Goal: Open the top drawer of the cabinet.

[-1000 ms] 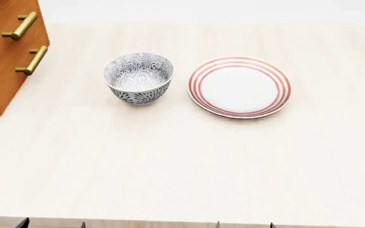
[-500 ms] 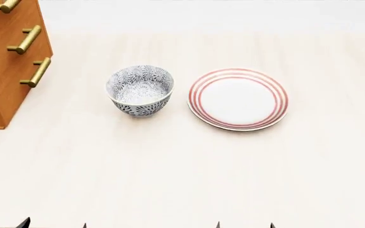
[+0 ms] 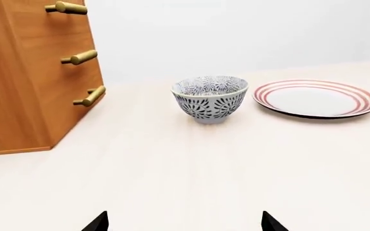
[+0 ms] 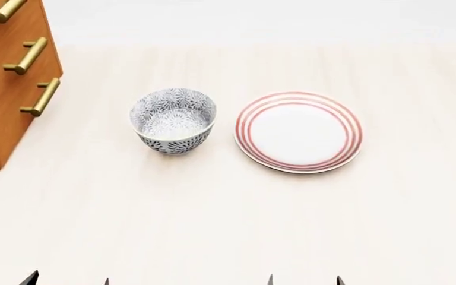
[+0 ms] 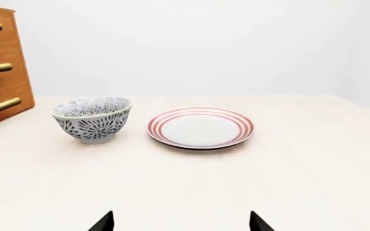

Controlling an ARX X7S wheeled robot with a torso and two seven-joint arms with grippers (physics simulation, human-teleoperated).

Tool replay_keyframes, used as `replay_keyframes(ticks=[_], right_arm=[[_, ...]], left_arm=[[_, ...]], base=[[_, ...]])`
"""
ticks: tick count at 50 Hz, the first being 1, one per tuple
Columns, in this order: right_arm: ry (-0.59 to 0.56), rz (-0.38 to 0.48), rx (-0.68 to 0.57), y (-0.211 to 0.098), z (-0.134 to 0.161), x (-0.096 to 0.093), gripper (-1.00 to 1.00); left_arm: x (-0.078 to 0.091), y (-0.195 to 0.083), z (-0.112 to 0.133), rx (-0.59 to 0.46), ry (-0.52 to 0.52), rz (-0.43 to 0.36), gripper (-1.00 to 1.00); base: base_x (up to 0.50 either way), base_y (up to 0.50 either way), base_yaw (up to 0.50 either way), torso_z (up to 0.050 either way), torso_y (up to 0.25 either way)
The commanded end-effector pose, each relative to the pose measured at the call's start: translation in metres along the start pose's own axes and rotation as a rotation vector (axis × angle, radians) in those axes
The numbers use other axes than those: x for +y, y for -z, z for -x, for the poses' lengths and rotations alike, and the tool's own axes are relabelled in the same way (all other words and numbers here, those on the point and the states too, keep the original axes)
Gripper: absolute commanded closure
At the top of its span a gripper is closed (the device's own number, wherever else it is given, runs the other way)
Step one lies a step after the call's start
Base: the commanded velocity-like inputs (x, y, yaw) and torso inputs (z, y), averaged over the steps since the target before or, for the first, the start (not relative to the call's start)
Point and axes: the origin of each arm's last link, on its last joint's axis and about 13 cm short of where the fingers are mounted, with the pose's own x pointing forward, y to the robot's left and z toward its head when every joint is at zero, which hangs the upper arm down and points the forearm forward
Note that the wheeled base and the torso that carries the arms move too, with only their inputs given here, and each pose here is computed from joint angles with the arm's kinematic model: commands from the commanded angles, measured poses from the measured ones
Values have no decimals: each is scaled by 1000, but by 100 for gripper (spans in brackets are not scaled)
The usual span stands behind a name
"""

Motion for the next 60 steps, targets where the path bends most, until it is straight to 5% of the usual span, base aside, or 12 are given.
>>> replay_keyframes(ticks=[1,60], right_arm=[[-11,-14,-38,-3,0,0,-100],[-46,-29,-79,-7,0,2,-100]], left_arm=[[0,-1,-1,-40,-3,22,-100],[-1,-1,-1,-37,4,19,-100]], base=[[500,0,0,0,0],[451,0,0,0,0]])
